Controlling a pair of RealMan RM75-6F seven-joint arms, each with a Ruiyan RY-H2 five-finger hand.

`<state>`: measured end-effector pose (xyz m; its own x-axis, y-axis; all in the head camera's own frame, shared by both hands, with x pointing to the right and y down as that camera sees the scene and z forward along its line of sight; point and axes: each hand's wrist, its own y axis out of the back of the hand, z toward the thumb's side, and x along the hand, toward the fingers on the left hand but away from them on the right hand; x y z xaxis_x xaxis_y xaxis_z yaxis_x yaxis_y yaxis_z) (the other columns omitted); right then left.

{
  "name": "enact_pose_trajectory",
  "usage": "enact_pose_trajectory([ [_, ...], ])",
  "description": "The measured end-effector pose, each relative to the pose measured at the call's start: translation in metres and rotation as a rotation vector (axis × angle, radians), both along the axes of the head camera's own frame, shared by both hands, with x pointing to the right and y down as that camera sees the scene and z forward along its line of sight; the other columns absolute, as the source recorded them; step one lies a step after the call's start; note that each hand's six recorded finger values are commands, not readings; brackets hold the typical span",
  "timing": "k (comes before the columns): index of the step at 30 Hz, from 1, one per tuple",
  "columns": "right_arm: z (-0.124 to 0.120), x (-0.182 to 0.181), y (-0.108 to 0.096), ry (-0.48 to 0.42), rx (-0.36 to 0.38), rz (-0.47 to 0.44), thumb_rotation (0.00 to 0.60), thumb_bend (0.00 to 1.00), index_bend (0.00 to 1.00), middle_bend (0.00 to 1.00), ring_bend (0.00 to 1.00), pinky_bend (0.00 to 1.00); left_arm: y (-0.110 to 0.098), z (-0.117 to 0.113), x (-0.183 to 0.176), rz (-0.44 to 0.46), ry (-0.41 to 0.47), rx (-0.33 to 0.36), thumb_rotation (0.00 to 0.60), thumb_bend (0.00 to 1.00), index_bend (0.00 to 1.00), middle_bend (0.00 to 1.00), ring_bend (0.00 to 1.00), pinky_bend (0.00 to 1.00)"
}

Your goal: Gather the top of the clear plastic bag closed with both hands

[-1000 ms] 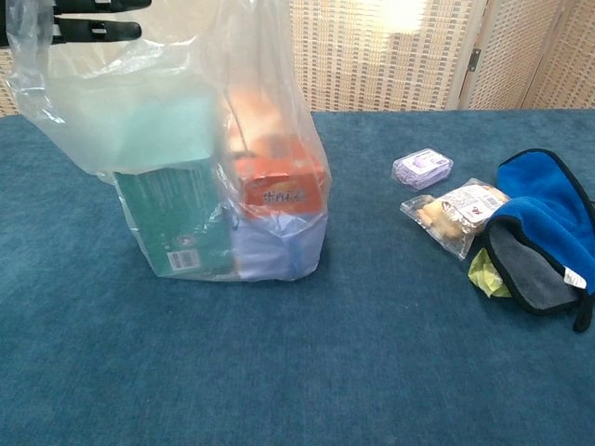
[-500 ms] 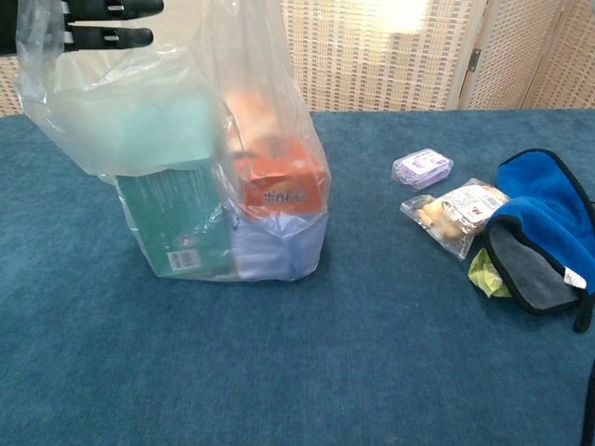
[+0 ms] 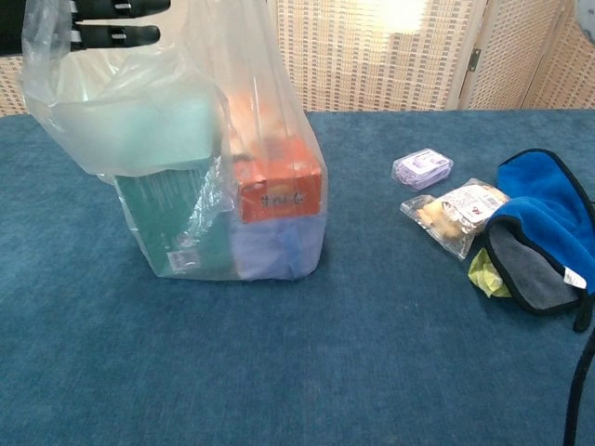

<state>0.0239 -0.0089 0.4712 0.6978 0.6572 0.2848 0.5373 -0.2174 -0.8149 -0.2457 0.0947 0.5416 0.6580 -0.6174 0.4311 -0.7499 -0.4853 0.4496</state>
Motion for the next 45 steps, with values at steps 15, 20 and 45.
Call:
enact_pose_trajectory([
  [15, 0.000, 0.000, 0.004, 0.042, -0.030, 0.007, 0.600, 0.00, 0.00, 0.08, 0.04, 0.14, -0.005, 0.005, 0.007, -0.018, 0.040, 0.029, 0.106, 0.23, 0.29, 0.29, 0.26, 0.20],
  [20, -0.001, -0.002, 0.004, 0.046, -0.028, 0.008, 0.600, 0.00, 0.00, 0.07, 0.03, 0.12, -0.007, 0.005, 0.010, -0.023, 0.063, 0.028, 0.086, 0.23, 0.28, 0.25, 0.21, 0.19],
  [45, -0.013, -0.019, 0.000, 0.037, -0.013, 0.026, 0.600, 0.00, 0.00, 0.06, 0.02, 0.12, -0.007, -0.004, 0.034, -0.014, 0.176, -0.006, 0.084, 0.23, 0.28, 0.25, 0.21, 0.19],
])
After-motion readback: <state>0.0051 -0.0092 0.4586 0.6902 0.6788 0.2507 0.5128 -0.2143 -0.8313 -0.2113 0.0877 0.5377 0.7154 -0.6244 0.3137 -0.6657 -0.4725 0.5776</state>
